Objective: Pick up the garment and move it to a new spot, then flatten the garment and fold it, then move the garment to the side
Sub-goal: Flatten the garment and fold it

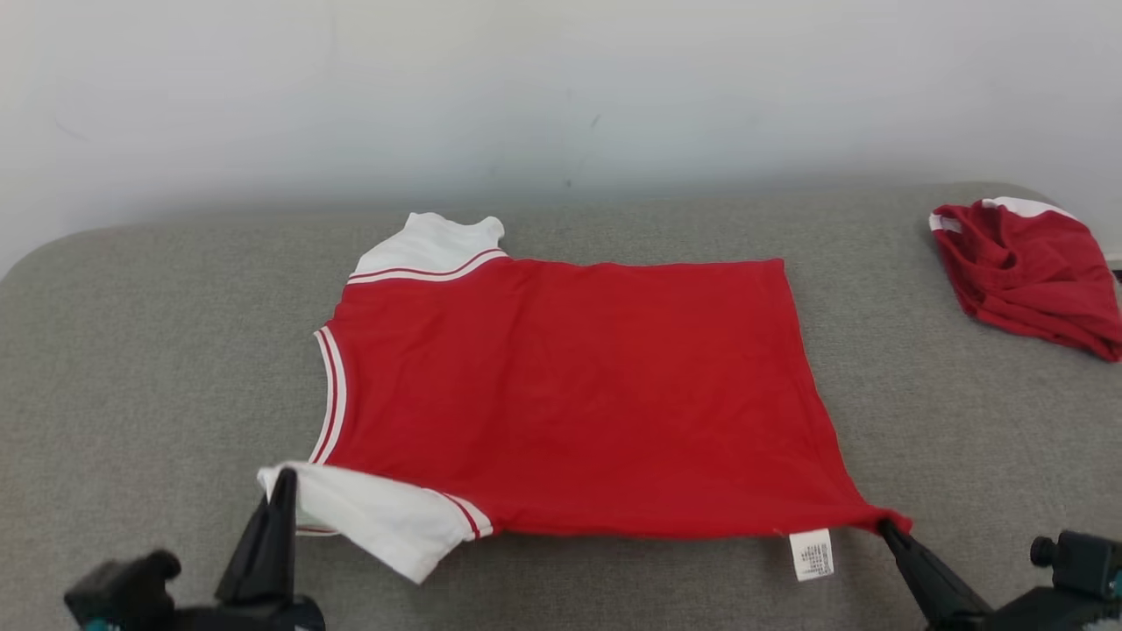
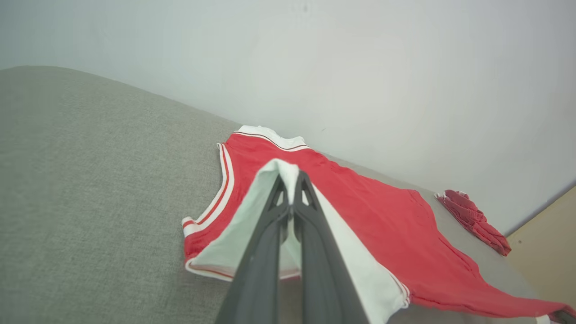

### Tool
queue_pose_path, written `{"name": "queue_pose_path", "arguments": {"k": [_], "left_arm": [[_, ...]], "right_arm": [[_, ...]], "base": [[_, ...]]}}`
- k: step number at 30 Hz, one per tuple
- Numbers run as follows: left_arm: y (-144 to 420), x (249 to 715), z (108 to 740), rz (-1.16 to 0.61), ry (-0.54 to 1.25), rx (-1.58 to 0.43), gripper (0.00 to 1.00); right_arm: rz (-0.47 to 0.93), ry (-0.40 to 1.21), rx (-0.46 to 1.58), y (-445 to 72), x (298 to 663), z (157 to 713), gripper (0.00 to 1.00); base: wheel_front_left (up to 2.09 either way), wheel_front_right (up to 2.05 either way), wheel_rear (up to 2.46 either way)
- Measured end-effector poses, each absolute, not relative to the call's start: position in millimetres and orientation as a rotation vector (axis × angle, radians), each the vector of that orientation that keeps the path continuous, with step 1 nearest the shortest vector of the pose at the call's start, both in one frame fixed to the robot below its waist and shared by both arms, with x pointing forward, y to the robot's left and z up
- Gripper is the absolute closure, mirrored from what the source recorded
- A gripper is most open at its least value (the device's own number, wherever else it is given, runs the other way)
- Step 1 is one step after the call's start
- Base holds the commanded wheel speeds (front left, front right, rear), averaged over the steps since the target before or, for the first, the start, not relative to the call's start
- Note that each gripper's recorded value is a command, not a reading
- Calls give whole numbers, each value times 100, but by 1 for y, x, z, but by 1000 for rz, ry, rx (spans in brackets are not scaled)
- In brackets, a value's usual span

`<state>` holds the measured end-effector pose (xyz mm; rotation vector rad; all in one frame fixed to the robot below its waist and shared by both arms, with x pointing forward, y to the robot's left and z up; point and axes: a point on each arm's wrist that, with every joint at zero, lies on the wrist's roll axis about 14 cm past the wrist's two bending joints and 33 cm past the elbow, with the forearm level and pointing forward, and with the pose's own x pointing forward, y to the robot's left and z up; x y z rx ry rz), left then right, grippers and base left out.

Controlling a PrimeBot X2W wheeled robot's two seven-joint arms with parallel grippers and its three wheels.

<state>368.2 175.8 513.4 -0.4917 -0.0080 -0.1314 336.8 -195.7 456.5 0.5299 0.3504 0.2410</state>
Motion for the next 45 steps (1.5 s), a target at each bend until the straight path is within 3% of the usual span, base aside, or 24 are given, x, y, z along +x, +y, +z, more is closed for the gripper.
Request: {"name": "queue_pose_path", "arguments": {"k": [8, 33, 34, 35, 36, 37, 45], "left_arm": [[164, 410, 528, -209, 18, -436, 100], [158, 496, 465, -204, 218, -281, 100], [157, 497, 461, -205, 229, -283, 100], [157, 497, 458, -203, 234, -282, 100], [157, 498, 457, -203, 231, -274, 55], [157, 499, 458, -204, 223, -267, 0], [165, 488, 472, -191, 151, -263, 0]], "right_arm": [[225, 353, 500, -198, 359, 462, 100], [187, 411, 380, -183, 459, 439, 100], [187, 413, 377, -182, 461, 437, 86], [188, 413, 373, -181, 463, 436, 53], [188, 409, 367, -180, 464, 435, 0], [188, 403, 362, -180, 464, 435, 0], [154, 289, 338, -198, 459, 449, 0]], "base": [[0, 0, 0], [0, 0, 0], [0, 0, 0], [0, 0, 0], [0, 0, 0], [0, 0, 0], [0, 0, 0]]}}
